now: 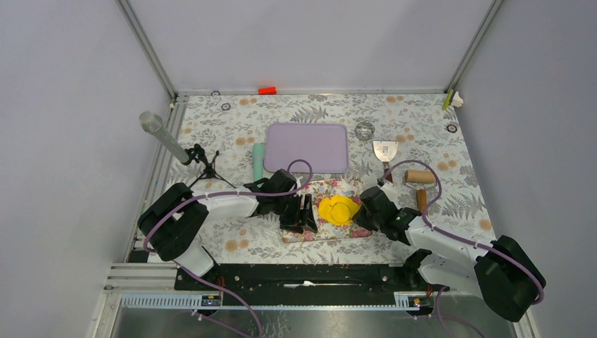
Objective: Roll out the dumpling wrappers from the dough
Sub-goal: Remove the dumpling wrapper from the work surface.
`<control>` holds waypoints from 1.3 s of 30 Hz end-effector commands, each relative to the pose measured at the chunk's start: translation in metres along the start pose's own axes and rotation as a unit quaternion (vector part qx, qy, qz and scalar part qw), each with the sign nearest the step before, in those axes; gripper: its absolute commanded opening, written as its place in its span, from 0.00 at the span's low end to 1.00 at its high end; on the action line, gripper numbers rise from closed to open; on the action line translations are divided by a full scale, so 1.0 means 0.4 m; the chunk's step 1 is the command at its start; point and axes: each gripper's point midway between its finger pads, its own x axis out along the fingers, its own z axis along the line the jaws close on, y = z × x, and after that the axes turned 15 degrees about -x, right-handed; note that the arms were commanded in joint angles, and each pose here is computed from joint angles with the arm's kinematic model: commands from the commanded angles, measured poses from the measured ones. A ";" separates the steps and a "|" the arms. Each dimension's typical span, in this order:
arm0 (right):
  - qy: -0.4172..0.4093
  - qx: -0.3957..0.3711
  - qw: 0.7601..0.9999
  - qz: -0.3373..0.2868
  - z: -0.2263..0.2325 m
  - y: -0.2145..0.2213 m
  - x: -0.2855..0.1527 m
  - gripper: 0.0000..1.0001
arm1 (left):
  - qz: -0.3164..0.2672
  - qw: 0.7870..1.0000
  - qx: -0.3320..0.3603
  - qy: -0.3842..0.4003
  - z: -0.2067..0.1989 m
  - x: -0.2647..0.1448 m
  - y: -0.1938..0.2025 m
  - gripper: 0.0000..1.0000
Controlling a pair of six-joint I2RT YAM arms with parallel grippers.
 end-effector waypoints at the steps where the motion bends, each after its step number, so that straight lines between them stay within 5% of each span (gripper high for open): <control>1: 0.068 -0.020 0.996 -0.049 -0.060 -0.074 0.004 0.13 | 0.014 0.982 -0.018 -0.187 0.260 0.002 0.057 0.66; 17: 0.027 -0.038 0.996 -0.074 0.009 -0.171 -0.018 0.15 | 0.022 0.982 -0.011 -0.189 0.260 0.006 0.068 0.65; 26: -0.010 -0.007 0.999 -0.050 0.015 -0.122 -0.056 0.36 | 0.019 0.982 -0.010 -0.189 0.256 0.004 0.065 0.65; 39: 0.009 0.044 0.997 -0.070 -0.039 -0.094 -0.054 0.35 | 0.024 0.981 -0.010 -0.190 0.255 0.003 0.067 0.64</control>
